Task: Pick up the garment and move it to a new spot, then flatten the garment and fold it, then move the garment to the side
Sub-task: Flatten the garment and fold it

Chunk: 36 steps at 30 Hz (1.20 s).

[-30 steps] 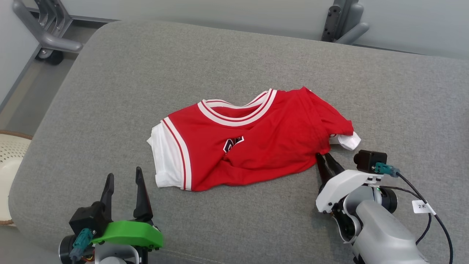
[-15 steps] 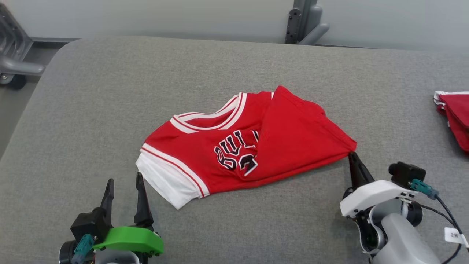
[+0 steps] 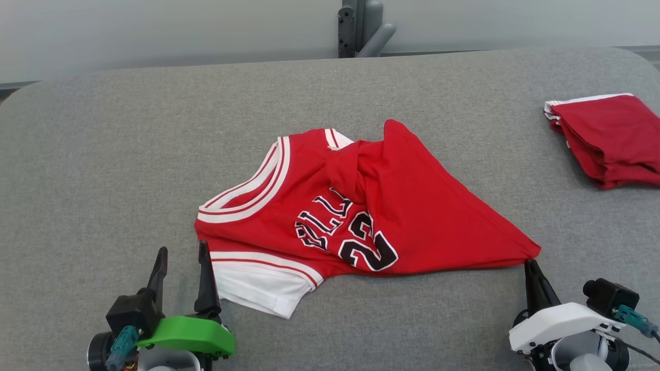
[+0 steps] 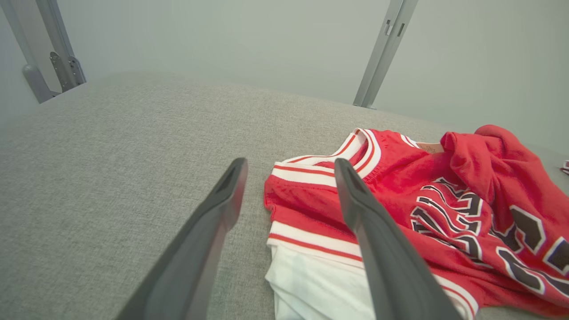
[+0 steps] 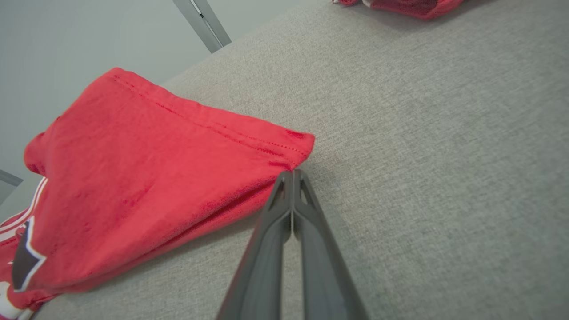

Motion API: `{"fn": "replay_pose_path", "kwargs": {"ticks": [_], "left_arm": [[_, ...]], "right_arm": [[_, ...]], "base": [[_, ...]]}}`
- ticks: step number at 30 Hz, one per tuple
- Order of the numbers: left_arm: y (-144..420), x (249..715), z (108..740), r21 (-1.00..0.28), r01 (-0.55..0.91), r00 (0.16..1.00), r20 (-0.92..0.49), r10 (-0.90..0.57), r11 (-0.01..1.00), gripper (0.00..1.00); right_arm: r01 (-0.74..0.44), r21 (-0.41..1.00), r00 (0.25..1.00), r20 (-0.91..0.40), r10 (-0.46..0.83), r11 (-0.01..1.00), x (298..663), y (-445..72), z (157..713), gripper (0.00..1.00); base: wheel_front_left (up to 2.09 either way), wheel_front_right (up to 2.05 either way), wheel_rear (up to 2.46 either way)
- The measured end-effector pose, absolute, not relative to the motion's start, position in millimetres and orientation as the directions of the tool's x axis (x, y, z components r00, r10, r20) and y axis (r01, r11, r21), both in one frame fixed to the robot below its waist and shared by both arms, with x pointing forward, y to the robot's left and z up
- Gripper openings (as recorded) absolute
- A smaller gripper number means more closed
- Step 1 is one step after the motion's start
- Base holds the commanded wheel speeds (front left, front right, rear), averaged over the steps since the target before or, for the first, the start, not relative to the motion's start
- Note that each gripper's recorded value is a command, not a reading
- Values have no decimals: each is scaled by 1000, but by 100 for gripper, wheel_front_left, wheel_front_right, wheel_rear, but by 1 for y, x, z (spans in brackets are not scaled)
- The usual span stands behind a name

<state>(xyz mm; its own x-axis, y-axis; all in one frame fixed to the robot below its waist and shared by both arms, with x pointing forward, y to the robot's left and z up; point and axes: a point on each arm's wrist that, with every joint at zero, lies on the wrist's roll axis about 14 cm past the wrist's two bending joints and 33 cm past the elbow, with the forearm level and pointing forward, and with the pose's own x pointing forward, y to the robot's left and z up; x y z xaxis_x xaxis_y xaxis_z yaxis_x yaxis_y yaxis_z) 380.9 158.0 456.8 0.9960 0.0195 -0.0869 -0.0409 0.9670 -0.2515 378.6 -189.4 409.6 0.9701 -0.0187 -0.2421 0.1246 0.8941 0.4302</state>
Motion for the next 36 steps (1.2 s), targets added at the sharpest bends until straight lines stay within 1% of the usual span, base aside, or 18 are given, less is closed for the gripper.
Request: {"fn": "replay_pose_path", "kwargs": {"ticks": [3, 4, 5, 6, 7, 8, 12, 17, 22, 26, 31, 36], "left_arm": [[153, 385, 454, -251, -27, 996, -92, 4, 968, 100], [152, 386, 454, -251, -23, 996, -94, 0, 968, 100], [151, 387, 453, -250, -19, 995, -95, -5, 968, 100], [150, 389, 452, -250, -16, 995, -96, -9, 968, 100], [149, 390, 452, -249, -12, 995, -97, -12, 968, 100], [147, 390, 452, -249, -9, 995, -97, -16, 969, 100], [148, 393, 452, -250, -8, 995, -96, -17, 968, 100], [157, 399, 457, -234, -26, 997, -78, 7, 972, 100], [165, 403, 464, -228, -33, 998, -56, 21, 973, 100], [167, 401, 463, -225, -33, 998, -58, 21, 974, 100], [156, 401, 441, -208, 17, 991, -129, -44, 978, 100], [149, 417, 417, -177, 74, 960, -254, -118, 981, 100]], "right_arm": [[148, 433, 965, -258, -35, 889, 370, -194, 404, 0], [157, 432, 964, -264, -42, 888, 367, -196, 403, 22], [167, 431, 962, -270, -50, 887, 365, -199, 401, 49], [177, 428, 959, -276, -59, 886, 362, -201, 399, 87], [186, 424, 958, -278, -68, 886, 360, -205, 398, 97], [194, 421, 957, -281, -75, 886, 358, -207, 397, 100], [218, 409, 953, -283, -104, 886, 352, -216, 397, 100], [211, 392, 964, -237, -123, 896, 357, -223, 410, 100], [157, 362, 983, -151, -109, 919, 370, -220, 433, 100], [129, 338, 989, -112, -96, 932, 376, -218, 445, 100], [105, 325, 993, -93, -79, 940, 382, -213, 451, 100], [90, 324, 993, -96, -62, 942, 387, -208, 451, 100]], "base": [[0, 0, 0], [0, 0, 0], [0, 0, 0], [0, 0, 0], [0, 0, 0], [0, 0, 0], [0, 0, 0], [0, 0, 0], [0, 0, 0], [0, 0, 0], [0, 0, 0], [0, 0, 0]]}}
